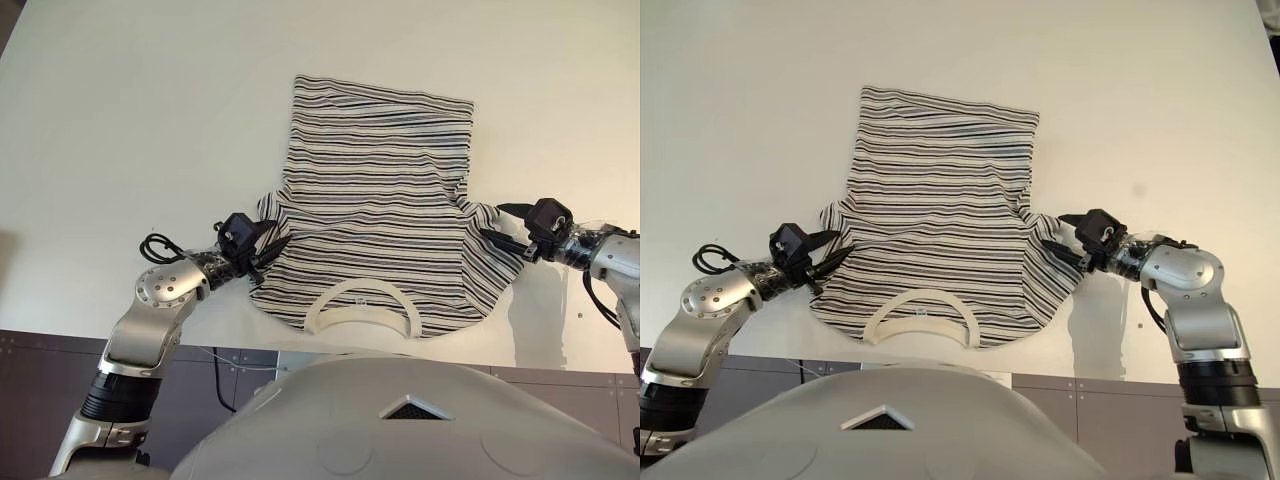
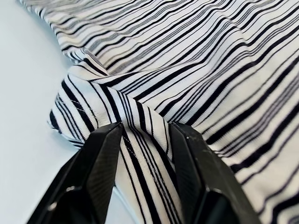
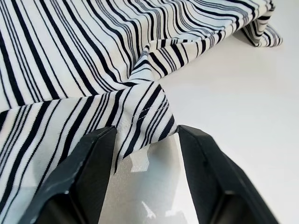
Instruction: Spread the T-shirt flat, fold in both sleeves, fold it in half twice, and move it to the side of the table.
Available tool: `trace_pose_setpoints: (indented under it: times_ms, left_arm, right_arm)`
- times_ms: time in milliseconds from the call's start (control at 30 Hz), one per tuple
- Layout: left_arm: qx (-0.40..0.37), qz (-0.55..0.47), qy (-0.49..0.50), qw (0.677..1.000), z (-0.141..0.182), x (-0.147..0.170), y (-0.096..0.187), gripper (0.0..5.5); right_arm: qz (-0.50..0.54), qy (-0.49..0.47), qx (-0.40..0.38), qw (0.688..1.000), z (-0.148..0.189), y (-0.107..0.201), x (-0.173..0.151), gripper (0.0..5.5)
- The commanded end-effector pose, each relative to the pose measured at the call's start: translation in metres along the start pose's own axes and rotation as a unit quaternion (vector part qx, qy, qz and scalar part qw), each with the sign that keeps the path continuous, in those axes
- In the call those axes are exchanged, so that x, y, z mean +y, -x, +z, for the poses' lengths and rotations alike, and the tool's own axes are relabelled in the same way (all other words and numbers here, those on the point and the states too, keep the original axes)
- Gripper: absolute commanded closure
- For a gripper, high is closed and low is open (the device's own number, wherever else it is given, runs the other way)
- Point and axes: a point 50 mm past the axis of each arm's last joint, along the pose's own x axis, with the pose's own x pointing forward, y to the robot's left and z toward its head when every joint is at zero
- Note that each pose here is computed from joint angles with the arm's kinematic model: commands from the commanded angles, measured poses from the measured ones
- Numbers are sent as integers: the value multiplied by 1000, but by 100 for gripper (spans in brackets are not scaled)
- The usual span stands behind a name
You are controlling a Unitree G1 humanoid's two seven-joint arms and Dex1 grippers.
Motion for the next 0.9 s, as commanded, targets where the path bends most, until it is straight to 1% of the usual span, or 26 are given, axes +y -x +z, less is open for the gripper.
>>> trace_pose_setpoints:
  times_ms: [33, 100, 200, 300, 367, 433, 500, 567, 600, 633, 667, 700, 733, 767, 800, 867, 900]
  left_arm:
    - [82, 10, 15, 996, -36, 3, 14, 363]
    - [63, 7, 39, 997, -35, 6, 20, 363]
    - [58, 7, 44, 997, -37, 14, 26, 363]
    - [65, 6, 32, 997, -40, 21, 25, 363]
    - [57, 1, 19, 998, -39, 20, 26, 363]
    - [32, -12, 15, 999, -31, 16, 30, 363]
    - [13, 2, 11, 1000, -27, 21, 34, 363]
    - [-24, 3, 13, 1000, -12, 30, 35, 363]
    - [-47, -9, 14, 999, -1, 31, 37, 363]
    - [-66, -22, 10, 998, 11, 31, 39, 363]
    - [-76, -29, -1, 997, 20, 33, 42, 363]
    - [-82, -28, -12, 996, 28, 36, 45, 363]
    - [-84, -23, -20, 996, 32, 40, 48, 363]
    - [-88, -20, -33, 995, 39, 44, 46, 363]
    - [-95, -23, -44, 994, 46, 47, 42, 363]
    - [-104, -46, -61, 992, 57, 40, 29, 363]
    - [-99, -70, -70, 990, 57, 31, 21, 363]
  right_arm:
    - [7, 41, 94, 995, -31, 6, 4, 308]
    - [-5, 72, 134, 988, -44, 6, 1, 308]
    - [-17, 105, 162, 981, -53, 3, -3, 308]
    - [-19, 110, 159, 981, -52, -3, -3, 308]
    - [3, 105, 146, 984, -50, -2, 3, 308]
    - [24, 99, 143, 984, -50, 6, 10, 308]
    - [26, 93, 143, 985, -51, 12, 10, 308]
    - [27, 63, 89, 994, -35, 13, 7, 308]
    - [7, 37, 42, 998, -19, 12, -3, 308]
    - [-27, 8, -18, 999, 2, 13, -20, 308]
    - [-52, -21, -80, 995, 24, 16, -37, 308]
    - [-53, -43, -135, 988, 43, 19, -49, 308]
    - [-40, -56, -172, 983, 57, 20, -55, 308]
    - [-39, -67, -185, 980, 63, 12, -62, 308]
    - [-49, -72, -177, 980, 65, -2, -70, 308]
    - [-124, -69, -118, 983, 62, -39, -95, 308]
    - [-152, -77, -93, 981, 61, -59, -104, 308]
